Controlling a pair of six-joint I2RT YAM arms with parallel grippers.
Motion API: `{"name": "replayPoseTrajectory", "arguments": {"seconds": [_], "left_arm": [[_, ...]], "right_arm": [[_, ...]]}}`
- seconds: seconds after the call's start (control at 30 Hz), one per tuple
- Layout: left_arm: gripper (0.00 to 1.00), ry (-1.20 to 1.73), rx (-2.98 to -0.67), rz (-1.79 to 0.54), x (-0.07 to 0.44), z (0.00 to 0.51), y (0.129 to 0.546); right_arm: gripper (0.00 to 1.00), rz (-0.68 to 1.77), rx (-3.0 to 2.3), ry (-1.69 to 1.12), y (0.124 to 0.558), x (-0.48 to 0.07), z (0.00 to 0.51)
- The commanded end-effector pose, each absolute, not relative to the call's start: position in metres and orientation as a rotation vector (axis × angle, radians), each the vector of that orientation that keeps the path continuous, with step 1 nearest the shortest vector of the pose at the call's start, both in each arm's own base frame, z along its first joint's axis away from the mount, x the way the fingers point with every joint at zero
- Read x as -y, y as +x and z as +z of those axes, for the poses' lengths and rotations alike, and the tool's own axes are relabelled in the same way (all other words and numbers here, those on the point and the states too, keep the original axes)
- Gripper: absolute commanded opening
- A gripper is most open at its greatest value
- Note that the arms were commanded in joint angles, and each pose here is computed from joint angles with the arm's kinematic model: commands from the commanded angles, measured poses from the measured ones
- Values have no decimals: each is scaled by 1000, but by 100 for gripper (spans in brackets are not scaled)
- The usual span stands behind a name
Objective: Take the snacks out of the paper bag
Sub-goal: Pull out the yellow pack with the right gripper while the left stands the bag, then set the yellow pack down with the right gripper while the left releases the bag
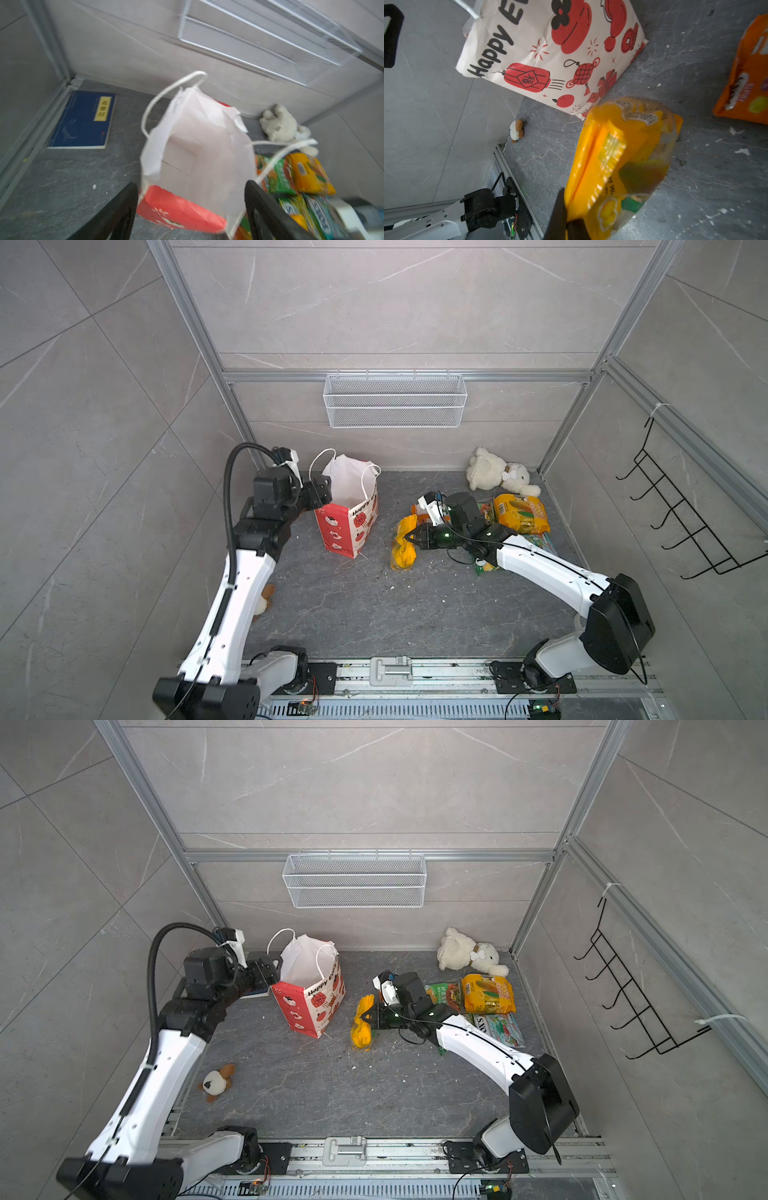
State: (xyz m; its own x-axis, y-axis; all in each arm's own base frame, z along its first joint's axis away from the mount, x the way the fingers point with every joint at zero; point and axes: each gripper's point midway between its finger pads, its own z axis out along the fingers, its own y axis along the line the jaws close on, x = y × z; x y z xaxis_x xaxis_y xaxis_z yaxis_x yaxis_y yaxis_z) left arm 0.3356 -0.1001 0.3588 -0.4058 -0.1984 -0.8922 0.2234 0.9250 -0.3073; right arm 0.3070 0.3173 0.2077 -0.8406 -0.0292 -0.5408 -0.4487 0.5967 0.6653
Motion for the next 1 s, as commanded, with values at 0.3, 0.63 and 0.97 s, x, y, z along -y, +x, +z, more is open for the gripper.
{"name": "replayPoseTrajectory", "arguments": {"seconds": [0.3, 0.63, 0.97], "left_arm": [[82, 522, -1775, -753, 196, 279, 227], [82, 439, -1892, -624, 178, 199, 232], [84, 327, -1897, -428, 145, 166, 242]], "right_arm": [[0, 890, -2542, -461, 312, -242, 139], [3, 405, -2805, -448, 312, -174, 89], [1, 155, -2880, -432, 327, -147, 63]]}}
